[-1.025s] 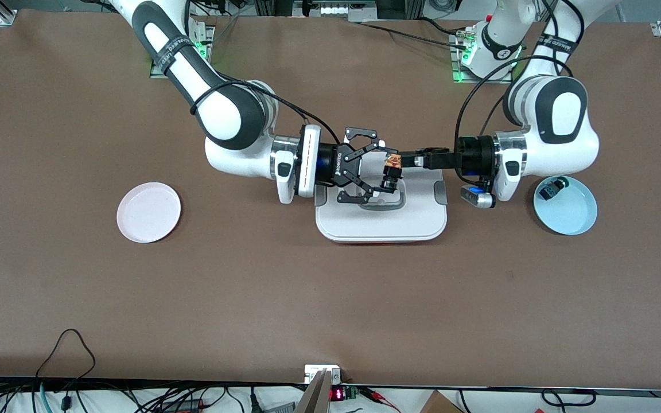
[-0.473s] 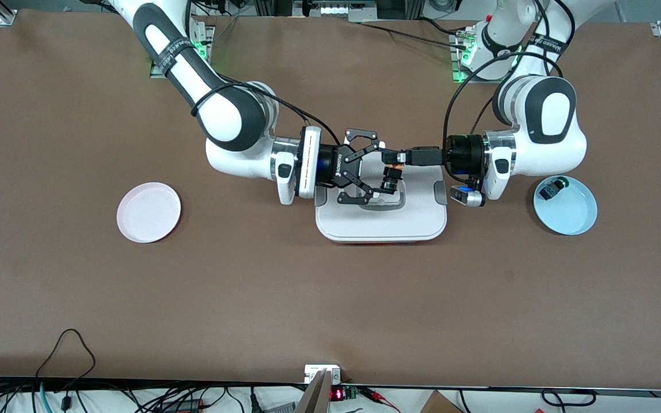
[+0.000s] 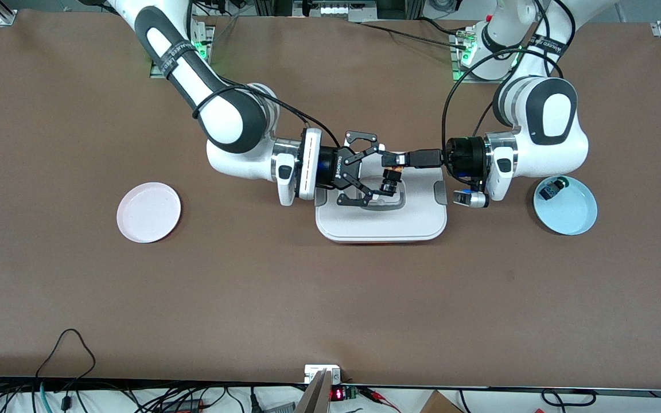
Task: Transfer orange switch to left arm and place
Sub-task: 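Grasp the orange switch with the left gripper beside the right gripper, then open the right gripper and withdraw while the left gripper carries the switch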
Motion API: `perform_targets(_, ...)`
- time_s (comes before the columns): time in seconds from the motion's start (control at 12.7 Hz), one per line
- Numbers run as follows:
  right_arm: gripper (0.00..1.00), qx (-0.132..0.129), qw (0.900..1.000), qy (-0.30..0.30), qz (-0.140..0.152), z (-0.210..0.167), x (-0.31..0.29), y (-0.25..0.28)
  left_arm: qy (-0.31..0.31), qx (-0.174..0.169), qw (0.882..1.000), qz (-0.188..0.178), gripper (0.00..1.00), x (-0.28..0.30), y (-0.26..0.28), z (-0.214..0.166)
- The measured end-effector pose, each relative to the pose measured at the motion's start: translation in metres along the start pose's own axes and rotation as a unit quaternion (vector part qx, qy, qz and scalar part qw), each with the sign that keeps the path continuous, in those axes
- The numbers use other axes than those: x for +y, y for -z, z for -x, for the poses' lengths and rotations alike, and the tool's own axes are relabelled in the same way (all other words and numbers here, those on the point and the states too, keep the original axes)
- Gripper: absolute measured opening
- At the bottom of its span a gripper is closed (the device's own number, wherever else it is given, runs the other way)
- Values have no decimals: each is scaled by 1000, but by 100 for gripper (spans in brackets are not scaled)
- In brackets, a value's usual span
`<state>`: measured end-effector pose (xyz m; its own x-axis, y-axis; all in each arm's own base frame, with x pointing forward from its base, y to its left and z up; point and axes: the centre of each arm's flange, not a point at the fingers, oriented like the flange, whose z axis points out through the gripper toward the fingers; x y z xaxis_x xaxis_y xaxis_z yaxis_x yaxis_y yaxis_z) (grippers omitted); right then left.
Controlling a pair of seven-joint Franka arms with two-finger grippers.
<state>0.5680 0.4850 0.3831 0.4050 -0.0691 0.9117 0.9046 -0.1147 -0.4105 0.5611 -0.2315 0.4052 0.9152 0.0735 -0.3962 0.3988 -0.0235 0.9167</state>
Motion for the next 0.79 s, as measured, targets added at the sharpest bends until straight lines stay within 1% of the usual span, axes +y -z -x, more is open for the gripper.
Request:
perform_targets(0.32,75,0,1000,6,1,0,1,0,-4,1,1000,0,33,0,0,-1)
perform_targets(0.39,79,1,1000,7,2,-1,2,1,-6,2,1000,0,33,0,-1,-1)
perform_targets(0.47,87,2,1000,8,4,-2,4,3,-7,2,1000,0,33,0,-1,-1)
perform_targets(0.55,98,2,1000,8,6,-4,7,5,-8,2,1000,0,33,1,0,-2)
perform_targets(0.63,100,3,1000,9,6,-5,8,6,-9,5,1000,0,33,2,0,-2)
perform_targets(0.79,100,10,1000,12,9,-13,12,10,-10,9,1000,-1,33,0,1,-5)
